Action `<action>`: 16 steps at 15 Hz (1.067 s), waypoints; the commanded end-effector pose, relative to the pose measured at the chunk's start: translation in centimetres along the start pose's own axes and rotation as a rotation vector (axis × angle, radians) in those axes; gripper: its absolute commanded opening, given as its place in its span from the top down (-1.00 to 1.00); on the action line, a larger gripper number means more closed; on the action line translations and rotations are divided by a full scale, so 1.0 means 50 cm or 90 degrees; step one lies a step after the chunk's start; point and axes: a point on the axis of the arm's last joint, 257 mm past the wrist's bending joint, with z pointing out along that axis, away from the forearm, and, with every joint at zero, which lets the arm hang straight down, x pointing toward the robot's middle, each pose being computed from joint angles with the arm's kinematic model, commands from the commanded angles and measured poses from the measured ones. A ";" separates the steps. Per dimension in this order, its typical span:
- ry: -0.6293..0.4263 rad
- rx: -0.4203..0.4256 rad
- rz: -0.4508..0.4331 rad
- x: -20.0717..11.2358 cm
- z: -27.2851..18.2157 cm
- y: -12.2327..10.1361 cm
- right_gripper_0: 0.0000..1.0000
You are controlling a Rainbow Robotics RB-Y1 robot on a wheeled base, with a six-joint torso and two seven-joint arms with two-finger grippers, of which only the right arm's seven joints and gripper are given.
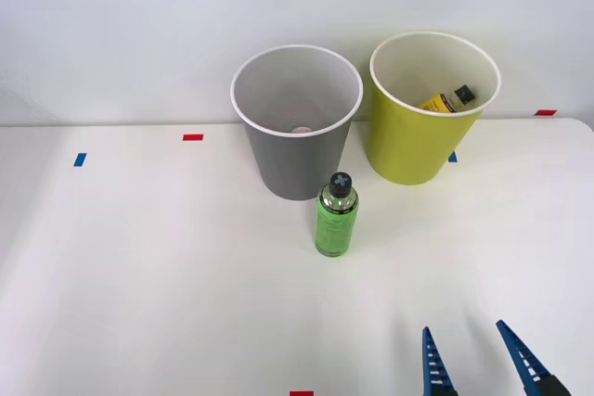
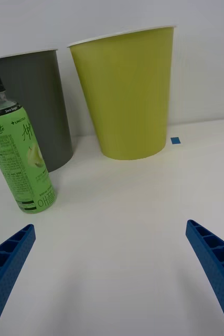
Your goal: Put cans in the gray bin, plastic bottles in the light green bin
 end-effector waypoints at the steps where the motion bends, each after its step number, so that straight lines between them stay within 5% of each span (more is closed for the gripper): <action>1: 0.000 0.000 0.000 0.000 0.000 0.000 -1.00; 16: 0.000 0.000 0.000 0.000 0.000 0.000 -1.00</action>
